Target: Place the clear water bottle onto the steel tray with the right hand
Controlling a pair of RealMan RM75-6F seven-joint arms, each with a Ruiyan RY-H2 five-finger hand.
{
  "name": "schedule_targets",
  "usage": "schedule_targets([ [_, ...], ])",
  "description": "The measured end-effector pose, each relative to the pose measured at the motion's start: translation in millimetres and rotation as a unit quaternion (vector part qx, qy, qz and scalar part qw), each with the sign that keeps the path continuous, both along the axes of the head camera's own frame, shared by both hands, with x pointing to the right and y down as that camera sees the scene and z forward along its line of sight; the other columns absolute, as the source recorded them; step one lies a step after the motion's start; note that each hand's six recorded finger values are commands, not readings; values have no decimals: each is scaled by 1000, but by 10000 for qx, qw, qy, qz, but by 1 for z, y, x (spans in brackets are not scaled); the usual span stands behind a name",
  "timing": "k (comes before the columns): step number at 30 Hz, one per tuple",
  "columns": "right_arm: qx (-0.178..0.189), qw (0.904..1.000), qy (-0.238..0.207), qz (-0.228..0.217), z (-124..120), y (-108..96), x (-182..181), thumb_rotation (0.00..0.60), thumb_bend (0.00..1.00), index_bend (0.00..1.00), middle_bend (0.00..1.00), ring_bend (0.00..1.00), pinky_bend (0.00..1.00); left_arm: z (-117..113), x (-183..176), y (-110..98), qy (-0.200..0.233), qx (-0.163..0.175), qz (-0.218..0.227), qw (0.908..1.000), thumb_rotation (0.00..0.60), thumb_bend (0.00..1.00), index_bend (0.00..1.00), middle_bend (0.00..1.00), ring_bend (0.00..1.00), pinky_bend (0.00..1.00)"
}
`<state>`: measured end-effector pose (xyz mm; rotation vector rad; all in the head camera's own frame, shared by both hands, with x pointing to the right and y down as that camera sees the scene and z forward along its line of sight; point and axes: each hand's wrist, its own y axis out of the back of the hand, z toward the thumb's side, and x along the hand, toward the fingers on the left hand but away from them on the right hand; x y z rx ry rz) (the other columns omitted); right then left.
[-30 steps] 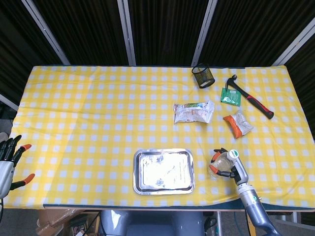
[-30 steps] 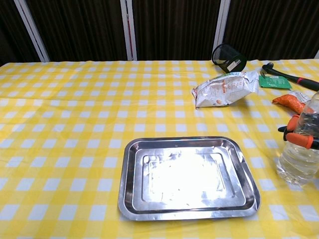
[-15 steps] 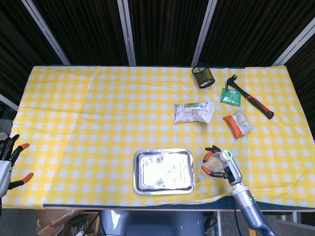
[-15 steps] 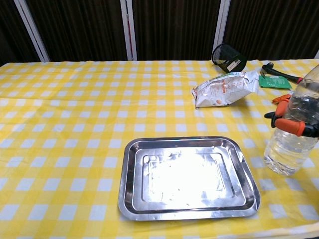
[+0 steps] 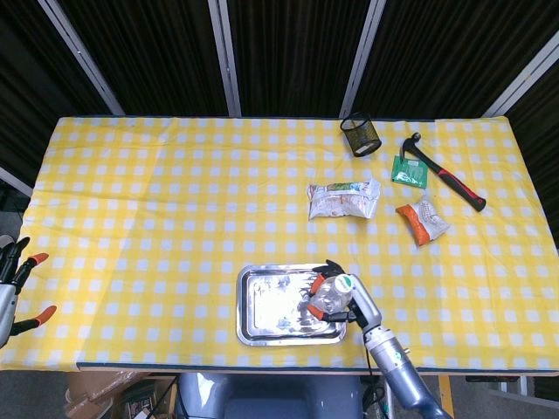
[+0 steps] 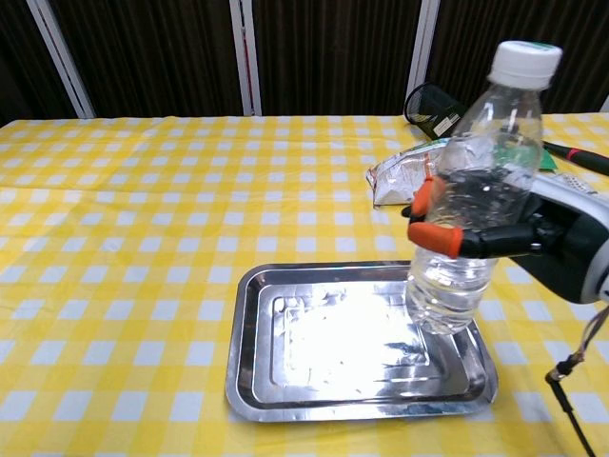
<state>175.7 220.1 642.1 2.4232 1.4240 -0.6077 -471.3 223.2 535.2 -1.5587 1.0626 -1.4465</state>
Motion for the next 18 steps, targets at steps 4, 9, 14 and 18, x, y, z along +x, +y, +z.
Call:
schedule_targets([
  [4, -27, 9999, -70, -142, 0, 7, -26, 600, 454, 760, 599, 224, 0, 0, -1, -1, 8, -4, -19, 10000, 600, 177, 197, 0, 0, 0],
  [9, -4, 9998, -117, -154, -3, 4, -38, 600, 456, 760, 599, 225, 0, 0, -2, -1, 30, -11, -24, 10000, 600, 176, 197, 0, 0, 0],
  [14, 196, 9995, -183, -142, -19, -8, -41, 600, 459, 760, 599, 225, 0, 1, -2, -1, 20, -27, -24, 10000, 600, 176, 197, 0, 0, 0],
  [18, 440, 9986, -249, -160, -45, -23, -40, 600, 466, 760, 599, 224, 0, 1, -1, -1, 26, -48, -11, 10000, 600, 177, 197, 0, 0, 0],
])
